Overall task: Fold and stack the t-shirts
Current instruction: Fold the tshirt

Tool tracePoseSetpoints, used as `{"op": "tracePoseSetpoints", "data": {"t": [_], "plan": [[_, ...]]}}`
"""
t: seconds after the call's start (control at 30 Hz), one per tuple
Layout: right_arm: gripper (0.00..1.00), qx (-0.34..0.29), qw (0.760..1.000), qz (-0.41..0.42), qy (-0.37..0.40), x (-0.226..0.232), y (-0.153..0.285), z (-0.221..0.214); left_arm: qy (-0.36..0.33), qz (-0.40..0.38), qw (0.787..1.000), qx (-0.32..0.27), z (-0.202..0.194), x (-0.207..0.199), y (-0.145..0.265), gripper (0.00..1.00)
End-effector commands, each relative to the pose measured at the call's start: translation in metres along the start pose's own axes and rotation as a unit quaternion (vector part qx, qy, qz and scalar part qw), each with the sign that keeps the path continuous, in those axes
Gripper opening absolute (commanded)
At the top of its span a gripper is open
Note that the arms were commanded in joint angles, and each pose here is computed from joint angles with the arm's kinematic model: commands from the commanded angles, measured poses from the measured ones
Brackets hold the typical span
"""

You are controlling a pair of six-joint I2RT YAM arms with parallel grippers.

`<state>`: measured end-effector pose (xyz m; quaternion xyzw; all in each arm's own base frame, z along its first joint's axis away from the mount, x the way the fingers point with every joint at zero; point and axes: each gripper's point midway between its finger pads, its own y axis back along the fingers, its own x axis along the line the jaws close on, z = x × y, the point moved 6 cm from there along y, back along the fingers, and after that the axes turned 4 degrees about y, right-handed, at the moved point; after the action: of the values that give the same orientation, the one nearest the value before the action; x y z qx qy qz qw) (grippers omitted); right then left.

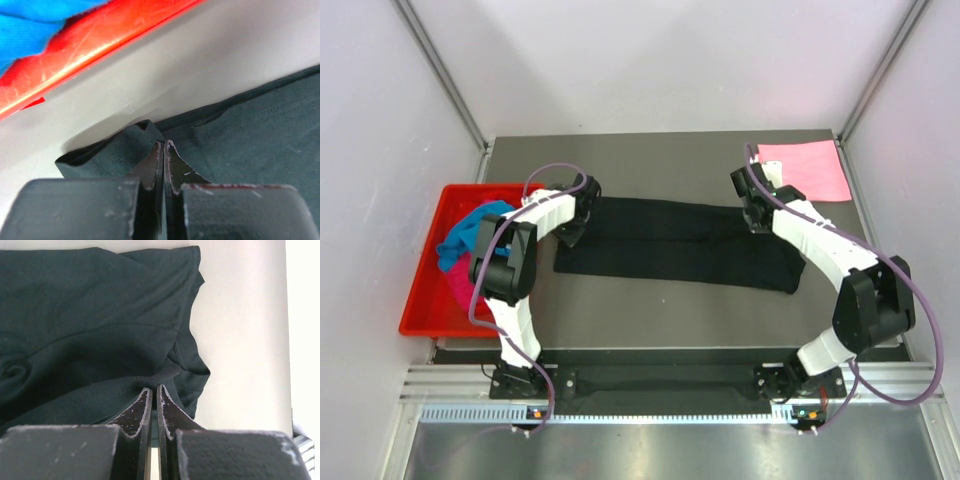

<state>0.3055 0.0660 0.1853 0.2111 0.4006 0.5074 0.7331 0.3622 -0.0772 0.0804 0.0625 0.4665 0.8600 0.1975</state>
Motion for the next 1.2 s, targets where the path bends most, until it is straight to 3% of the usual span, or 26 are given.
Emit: {"op": "tracePoseSetpoints", "data": {"t": [0.0, 0.77, 0.87, 0.93, 1.03, 1.17], "plan": [[0.00, -0.024, 0.999, -0.017, -0.015, -0.007, -0.001, 0.019, 0.015, 0.003, 0.999, -0.028, 0.015, -0.003, 0.005, 0.00], [0.00, -0.011, 0.999, -0.027, -0.012, -0.006, -0.020, 0.015, 0.004, 0.008, 1.000, -0.015, 0.007, -0.019, -0.004, 0.00], [0.00, -0.009, 1.000, -0.019, -0.012, -0.002, -0.022, 0.014, -0.001, 0.007, 1.000, -0.012, 0.007, -0.019, -0.003, 0.10], [0.00, -0.009, 1.000, -0.008, -0.011, 0.000, -0.023, 0.013, -0.002, 0.002, 1.000, -0.014, 0.010, -0.019, 0.001, 0.27], [0.00, -0.008, 1.000, 0.014, -0.013, 0.005, -0.024, 0.011, -0.005, -0.006, 1.000, -0.027, 0.022, -0.019, 0.014, 0.40], [0.00, -0.001, 0.999, 0.039, -0.017, 0.012, -0.026, 0.005, -0.018, -0.038, 0.998, -0.057, 0.042, -0.021, 0.041, 0.44]]}}
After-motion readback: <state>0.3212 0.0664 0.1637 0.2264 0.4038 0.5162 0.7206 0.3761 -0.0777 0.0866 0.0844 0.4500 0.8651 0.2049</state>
